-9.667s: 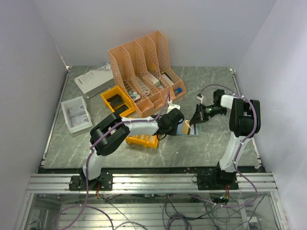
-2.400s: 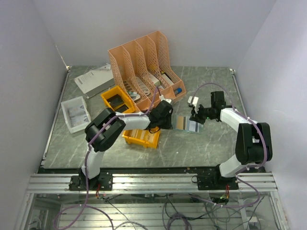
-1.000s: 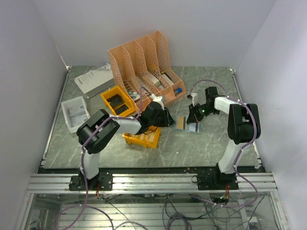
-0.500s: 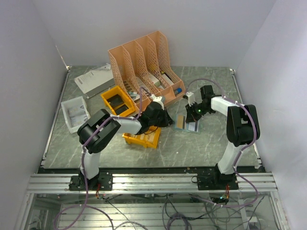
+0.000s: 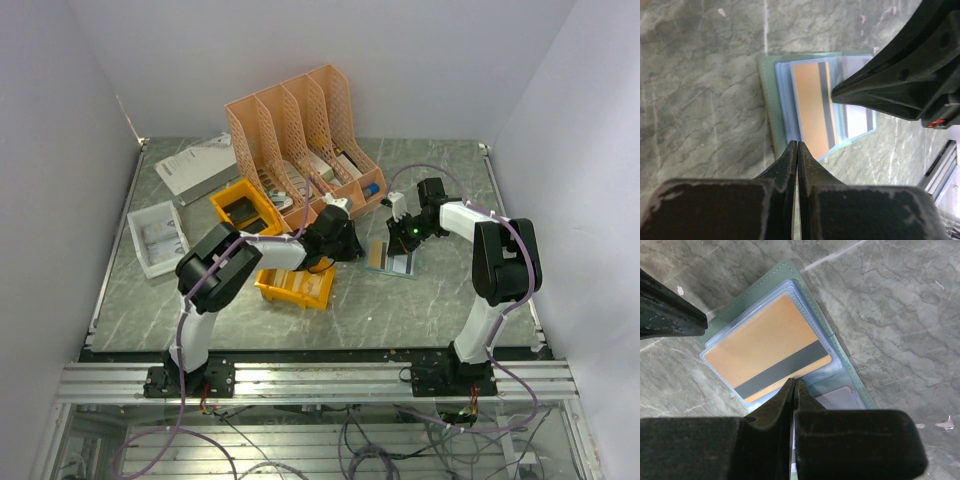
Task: Put the credit cards into the card holder
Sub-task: Turn over the card slot in the card holder.
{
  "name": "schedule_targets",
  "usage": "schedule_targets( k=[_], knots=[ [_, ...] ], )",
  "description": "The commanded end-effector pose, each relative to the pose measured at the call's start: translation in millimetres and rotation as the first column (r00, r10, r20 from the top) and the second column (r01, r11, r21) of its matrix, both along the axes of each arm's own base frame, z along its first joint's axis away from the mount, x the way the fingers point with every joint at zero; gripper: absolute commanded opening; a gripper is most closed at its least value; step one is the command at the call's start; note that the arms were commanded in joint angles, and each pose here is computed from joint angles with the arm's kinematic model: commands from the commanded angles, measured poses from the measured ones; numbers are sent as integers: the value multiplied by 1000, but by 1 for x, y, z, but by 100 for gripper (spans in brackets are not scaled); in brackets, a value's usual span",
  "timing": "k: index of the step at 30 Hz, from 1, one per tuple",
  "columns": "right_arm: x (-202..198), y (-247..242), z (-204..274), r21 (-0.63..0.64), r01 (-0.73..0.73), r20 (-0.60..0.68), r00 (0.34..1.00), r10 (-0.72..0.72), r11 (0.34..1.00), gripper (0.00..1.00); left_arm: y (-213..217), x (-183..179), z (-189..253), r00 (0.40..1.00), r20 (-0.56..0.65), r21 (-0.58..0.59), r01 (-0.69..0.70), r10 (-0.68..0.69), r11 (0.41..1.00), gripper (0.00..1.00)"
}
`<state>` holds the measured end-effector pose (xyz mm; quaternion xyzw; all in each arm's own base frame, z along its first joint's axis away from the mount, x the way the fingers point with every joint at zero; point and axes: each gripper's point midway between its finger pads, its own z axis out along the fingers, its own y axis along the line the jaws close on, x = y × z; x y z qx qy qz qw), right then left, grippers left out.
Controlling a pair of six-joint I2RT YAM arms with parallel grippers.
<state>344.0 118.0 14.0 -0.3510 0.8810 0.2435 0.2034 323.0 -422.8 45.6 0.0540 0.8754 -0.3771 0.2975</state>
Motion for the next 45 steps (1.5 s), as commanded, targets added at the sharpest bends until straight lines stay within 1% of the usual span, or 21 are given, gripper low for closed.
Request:
schedule_targets(
  k=[1,9,19,23,30,36,40,45],
  knots=[
    [5,-9,-8,-57,8,13,1000,-7,998,0,6,8,-9,1000,18,93,-11,9,996,7],
    [5,-9,-8,-57,7,11,1000,-6,998,0,-6,1,-15,999,0,79,42,-42,996,7],
    [4,-8,-8,-53,6,9,1000,-5,999,0,-12,-3,-13,998,-1,81,63,-63,995,7],
    [3,-8,-8,-53,7,6,1000,-6,999,0,-11,-3,-11,998,8,90,56,-57,994,7],
    [3,-8,-9,-54,5,3,1000,-4,999,0,4,1,-5,999,37,134,-4,-1,991,7],
    [3,-8,-10,-54,5,1,1000,-5,999,0,4,1,2,999,54,135,-11,4,991,7],
    [3,-8,-10,-54,7,0,1000,-7,999,0,-2,-1,8,998,67,111,8,-15,994,7],
    [3,-8,-10,-55,5,-1,1000,-5,998,0,-7,-3,3,998,55,124,28,-35,992,7]
  ],
)
